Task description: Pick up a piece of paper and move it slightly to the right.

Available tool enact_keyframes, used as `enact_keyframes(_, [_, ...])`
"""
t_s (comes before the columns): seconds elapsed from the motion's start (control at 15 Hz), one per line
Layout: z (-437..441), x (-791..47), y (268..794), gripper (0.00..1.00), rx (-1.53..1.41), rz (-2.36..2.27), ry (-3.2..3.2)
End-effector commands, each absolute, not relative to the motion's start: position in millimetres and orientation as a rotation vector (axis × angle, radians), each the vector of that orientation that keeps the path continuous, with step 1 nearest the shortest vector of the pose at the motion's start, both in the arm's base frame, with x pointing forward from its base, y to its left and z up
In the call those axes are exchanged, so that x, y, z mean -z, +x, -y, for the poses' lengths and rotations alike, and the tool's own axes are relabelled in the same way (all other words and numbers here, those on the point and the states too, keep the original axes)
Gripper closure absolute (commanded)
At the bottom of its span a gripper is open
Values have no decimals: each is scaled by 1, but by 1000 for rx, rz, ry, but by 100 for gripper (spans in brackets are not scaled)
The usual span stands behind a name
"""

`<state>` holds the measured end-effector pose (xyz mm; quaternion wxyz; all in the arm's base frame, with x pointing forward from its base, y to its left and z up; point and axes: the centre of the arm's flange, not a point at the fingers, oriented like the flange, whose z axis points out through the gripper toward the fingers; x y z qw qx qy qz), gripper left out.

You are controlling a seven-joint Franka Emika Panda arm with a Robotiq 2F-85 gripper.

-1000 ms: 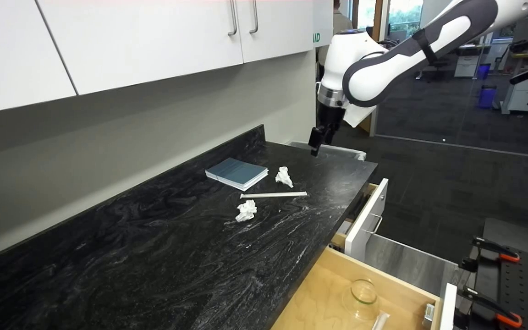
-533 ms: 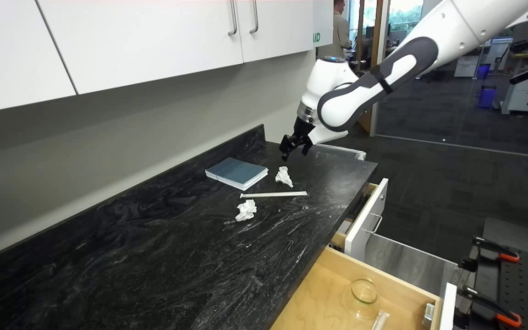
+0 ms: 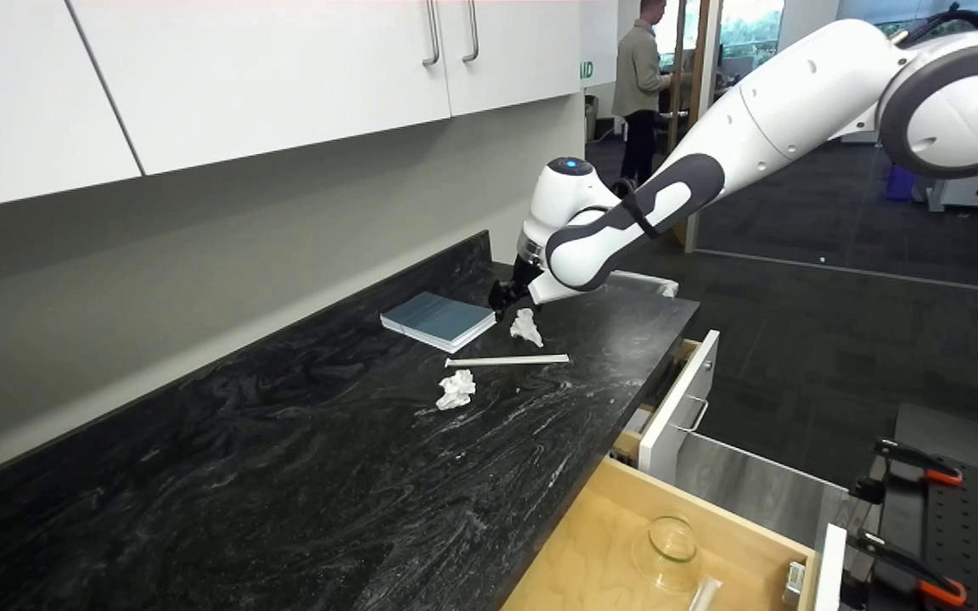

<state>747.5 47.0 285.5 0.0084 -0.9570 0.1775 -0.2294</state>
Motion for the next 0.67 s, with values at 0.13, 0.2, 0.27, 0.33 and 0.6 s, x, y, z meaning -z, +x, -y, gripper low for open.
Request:
enact_keyframes(0.13, [-48,-266,786,34,722,-640,-2989])
enact_keyframes(0.2, [-48,-265,788,41,724,-643,-2988])
enact_keyframes(0.27, [-47,-263,789,50,726,-644,-2986])
enact_keyframes(0.33, [-48,-263,790,57,727,-645,-2984])
enact_keyframes(0.6, [-49,-267,792,88,742,-655,-2966])
